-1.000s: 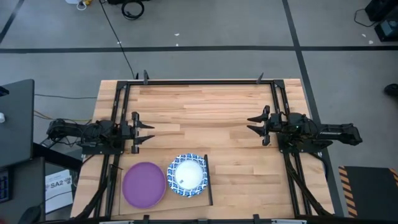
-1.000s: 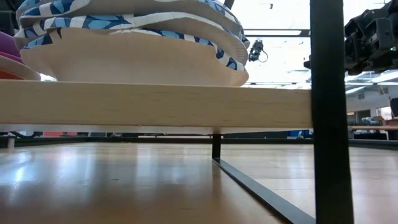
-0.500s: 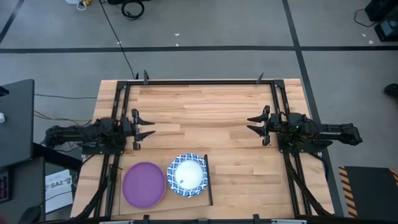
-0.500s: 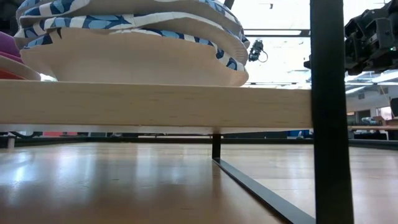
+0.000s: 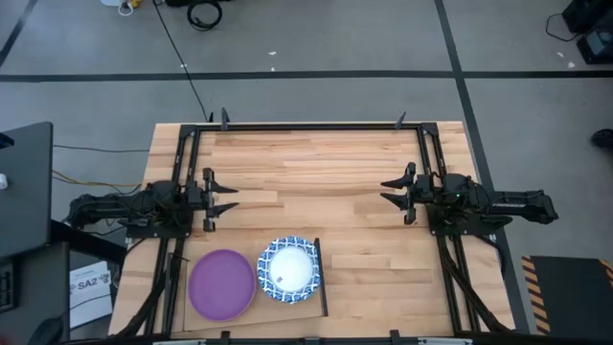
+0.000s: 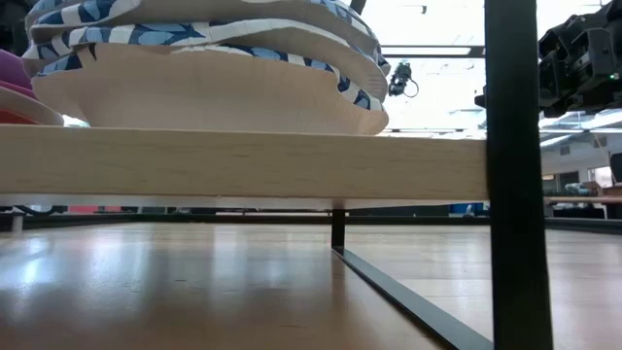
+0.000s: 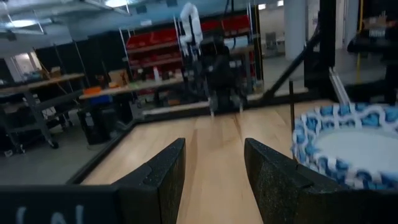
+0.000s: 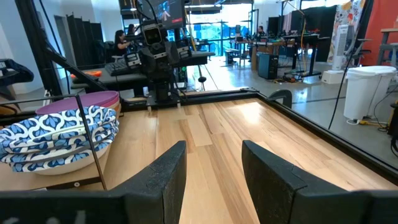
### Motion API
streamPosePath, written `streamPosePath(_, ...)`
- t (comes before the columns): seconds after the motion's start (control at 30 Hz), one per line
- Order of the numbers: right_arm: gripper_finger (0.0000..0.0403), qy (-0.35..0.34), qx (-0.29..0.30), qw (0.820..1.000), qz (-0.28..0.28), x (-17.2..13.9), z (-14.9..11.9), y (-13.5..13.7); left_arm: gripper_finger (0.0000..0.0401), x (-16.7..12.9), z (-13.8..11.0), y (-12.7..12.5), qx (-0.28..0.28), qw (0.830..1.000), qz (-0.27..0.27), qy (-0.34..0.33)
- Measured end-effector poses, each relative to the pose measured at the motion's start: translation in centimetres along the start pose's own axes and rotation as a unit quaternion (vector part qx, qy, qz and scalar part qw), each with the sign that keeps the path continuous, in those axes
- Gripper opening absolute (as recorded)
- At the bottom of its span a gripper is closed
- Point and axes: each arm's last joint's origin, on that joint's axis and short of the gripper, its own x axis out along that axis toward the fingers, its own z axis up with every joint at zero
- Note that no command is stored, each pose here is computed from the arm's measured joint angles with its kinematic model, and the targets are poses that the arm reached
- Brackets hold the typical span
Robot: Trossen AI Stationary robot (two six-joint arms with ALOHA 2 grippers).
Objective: Place and stack plates onto a shelf
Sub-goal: Return to Home Position
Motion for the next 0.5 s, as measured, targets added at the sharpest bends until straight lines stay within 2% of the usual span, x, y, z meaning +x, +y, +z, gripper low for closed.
streamPosePath(0.5,0.0161,0.000,0.000,1.000,0.000,0.00,0.00,0.00,0.0171,-0.01,0.29,0.05,-0.001,1.000,0.002,-0.015)
